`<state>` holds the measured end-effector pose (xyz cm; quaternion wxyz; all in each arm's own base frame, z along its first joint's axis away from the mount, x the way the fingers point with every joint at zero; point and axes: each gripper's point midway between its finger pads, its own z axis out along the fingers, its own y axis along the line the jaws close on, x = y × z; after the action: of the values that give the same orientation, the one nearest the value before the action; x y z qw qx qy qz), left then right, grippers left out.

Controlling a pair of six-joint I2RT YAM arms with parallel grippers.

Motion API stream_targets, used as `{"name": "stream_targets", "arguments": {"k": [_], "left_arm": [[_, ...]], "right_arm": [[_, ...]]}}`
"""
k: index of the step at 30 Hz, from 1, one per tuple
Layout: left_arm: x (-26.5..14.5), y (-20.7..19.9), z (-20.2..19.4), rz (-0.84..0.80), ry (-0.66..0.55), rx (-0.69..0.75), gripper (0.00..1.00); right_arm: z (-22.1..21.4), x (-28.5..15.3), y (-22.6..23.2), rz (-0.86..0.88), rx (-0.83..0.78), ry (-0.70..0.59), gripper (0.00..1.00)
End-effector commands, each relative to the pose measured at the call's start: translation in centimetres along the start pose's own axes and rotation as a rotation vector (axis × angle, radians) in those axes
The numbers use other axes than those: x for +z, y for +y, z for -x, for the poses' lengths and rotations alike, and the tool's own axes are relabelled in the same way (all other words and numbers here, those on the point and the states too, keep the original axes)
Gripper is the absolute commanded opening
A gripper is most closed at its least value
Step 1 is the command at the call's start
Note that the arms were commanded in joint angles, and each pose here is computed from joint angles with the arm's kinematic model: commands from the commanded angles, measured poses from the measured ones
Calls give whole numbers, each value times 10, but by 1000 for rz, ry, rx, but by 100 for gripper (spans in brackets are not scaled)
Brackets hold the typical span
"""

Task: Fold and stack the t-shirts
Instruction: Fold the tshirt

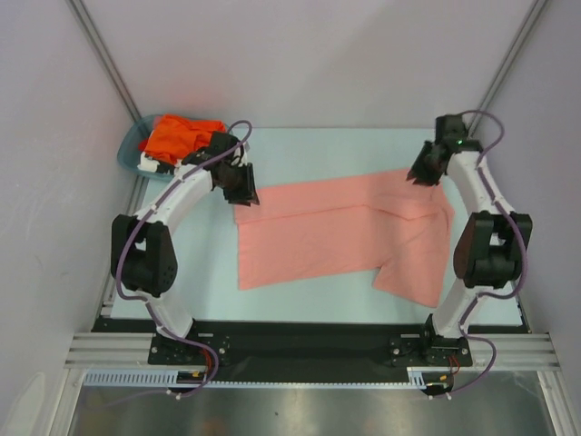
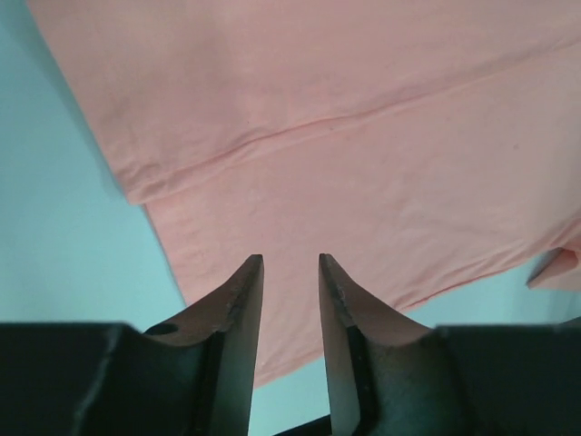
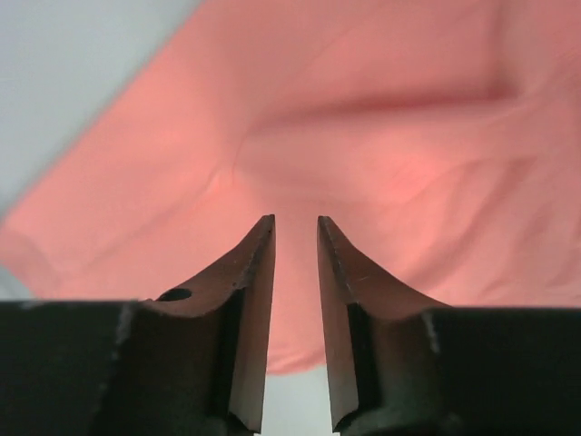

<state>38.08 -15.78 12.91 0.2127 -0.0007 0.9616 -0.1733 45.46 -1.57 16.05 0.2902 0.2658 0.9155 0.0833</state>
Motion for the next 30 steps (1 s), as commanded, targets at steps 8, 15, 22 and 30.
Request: {"name": "stream_targets", "arguments": {"k": [8, 15, 22, 30], "left_arm": [[-2, -19, -21, -77, 31, 69, 29], [-3, -18, -21, -64, 41, 78, 29], [-1, -15, -21, -48, 56, 79, 29], [2, -13, -19, -36, 65, 81, 28]], "right_arm": [[-129, 52, 6, -33, -212, 174, 31], [-136, 80, -4, -106, -246, 166, 29], [-118, 97, -13, -180, -264, 115, 29], [-83, 107, -8, -200, -268, 38, 32]]}}
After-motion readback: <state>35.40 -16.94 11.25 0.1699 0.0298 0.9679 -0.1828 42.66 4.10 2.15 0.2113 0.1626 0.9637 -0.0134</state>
